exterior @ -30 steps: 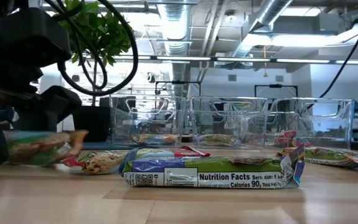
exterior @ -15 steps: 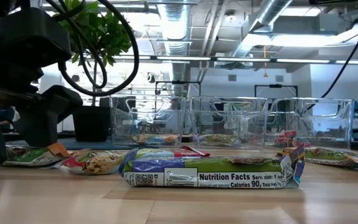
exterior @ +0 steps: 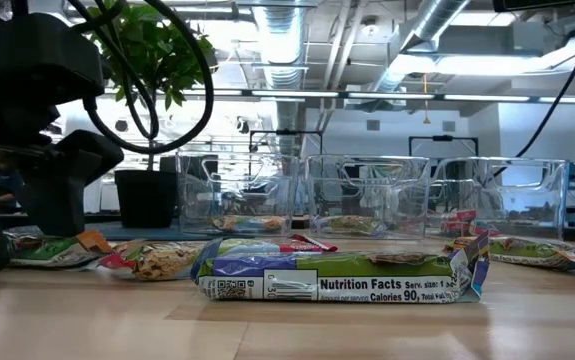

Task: Pick and place Granola Bars by type
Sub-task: Put the yellow granola bar into the left transparent bin

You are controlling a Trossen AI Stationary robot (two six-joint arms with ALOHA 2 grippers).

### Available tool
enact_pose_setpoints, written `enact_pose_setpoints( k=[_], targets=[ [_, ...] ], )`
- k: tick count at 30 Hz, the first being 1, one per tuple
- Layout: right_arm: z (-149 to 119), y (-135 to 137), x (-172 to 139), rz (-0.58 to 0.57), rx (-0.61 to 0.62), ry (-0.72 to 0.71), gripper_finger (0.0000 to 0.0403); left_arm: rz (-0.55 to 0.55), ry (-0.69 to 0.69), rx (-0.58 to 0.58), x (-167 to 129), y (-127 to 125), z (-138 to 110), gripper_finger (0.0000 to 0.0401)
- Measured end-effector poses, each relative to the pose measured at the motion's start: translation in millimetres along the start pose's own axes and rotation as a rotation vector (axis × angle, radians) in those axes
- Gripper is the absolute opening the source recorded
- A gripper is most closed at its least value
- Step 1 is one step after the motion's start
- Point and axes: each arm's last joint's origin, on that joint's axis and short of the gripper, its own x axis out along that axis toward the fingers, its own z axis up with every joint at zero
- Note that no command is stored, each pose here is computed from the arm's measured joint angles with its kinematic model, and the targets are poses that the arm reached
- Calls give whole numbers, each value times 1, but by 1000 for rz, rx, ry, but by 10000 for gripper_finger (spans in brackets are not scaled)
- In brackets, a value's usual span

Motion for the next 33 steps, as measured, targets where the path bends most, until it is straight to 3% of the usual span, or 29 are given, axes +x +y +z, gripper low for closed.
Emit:
enact_pose_setpoints(
  k=[33],
  targets=[
    [0,0,0,0,1,0,143,4,8,26,-2,-3,3,235]
  ],
)
